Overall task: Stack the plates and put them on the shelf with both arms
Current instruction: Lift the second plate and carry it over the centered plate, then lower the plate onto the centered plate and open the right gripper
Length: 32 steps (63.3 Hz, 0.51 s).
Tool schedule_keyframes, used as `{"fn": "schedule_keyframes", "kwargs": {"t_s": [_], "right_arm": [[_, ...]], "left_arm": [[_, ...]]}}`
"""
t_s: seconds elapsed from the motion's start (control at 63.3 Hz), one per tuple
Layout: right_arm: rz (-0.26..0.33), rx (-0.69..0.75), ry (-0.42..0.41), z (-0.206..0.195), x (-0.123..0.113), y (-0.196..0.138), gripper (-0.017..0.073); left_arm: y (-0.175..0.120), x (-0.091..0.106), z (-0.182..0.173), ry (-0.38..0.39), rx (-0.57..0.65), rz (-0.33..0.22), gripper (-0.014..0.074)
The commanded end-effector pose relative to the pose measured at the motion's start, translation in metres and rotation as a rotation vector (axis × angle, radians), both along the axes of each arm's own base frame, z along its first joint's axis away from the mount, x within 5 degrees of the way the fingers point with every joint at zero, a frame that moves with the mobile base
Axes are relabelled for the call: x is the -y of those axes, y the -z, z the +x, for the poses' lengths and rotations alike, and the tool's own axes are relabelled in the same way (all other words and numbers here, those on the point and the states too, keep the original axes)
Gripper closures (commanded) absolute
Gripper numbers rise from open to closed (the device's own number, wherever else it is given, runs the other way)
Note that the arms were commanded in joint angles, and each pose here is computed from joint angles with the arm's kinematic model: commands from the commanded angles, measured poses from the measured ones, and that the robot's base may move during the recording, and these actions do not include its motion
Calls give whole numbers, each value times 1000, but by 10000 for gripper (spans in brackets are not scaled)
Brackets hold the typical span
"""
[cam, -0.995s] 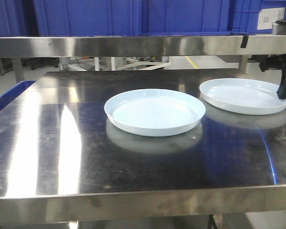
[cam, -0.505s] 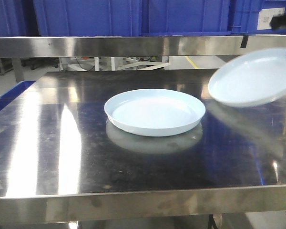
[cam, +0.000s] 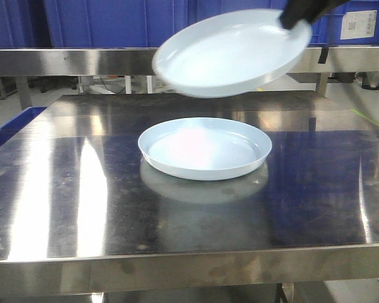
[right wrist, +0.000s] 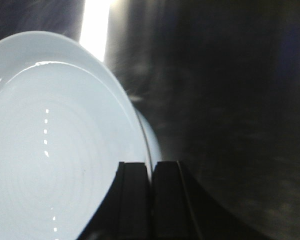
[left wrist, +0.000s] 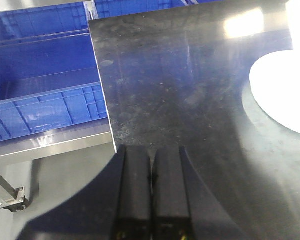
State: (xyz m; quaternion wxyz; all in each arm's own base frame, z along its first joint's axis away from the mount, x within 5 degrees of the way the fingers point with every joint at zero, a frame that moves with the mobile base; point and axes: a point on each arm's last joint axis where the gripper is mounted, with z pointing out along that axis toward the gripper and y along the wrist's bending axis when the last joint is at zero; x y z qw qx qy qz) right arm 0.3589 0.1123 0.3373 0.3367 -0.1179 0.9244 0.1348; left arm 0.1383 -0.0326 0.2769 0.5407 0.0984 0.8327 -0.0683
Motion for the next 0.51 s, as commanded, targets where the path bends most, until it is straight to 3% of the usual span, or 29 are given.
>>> {"fn": "schedule_keyframes", "kwargs": {"t_s": [0.0,0.3,0.49], "right_arm": [[26,68,-31,2,-15,-11,503],[-14,-75,-39,29,-27,47,503],[-23,-104,-39,33,-28,60,503]], "left_arm": [[-17,0,3,-13,106,-37,510],[-17,0,3,-13,106,-37,510],[-17,0,3,-13,106,-37,510]]}}
